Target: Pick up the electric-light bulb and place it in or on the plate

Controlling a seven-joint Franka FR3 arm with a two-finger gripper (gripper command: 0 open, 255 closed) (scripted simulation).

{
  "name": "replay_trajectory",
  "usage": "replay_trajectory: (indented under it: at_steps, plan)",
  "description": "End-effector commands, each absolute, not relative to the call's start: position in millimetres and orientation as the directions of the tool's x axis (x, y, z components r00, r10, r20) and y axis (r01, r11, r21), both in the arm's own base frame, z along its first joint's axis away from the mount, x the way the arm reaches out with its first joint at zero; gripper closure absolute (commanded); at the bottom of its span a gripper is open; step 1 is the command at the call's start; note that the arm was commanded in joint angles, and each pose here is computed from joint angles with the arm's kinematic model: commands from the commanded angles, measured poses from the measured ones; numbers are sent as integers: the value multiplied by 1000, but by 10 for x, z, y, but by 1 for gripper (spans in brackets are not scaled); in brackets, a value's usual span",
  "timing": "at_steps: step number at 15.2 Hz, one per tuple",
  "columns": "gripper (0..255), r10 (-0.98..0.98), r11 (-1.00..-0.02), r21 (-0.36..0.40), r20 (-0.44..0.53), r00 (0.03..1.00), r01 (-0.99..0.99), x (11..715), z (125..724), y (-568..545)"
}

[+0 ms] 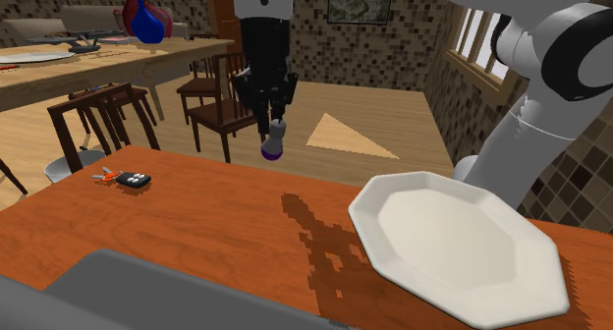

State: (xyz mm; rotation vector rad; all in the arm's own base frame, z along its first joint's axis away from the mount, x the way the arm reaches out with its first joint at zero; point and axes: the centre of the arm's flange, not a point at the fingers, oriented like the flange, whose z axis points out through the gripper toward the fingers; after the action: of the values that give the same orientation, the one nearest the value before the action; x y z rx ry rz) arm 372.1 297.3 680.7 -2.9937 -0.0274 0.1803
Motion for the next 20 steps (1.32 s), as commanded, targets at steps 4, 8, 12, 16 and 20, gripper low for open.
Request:
replay_trajectory:
  at_steps: [4,8,12,16,20]
  plan:
    - [255,27,-990,-142,-118,993,10,3726,7071,2966]
    - [255,27,-990,-142,-118,993,10,3726,7234,2966]
    - [255,27,-990,-142,-118,993,10,3208,7263,2870]
    - [255,27,-990,-142,-118,993,10,2689,7291,2774]
    - [255,27,-990,-142,-118,993,10,2171,7320,2678]
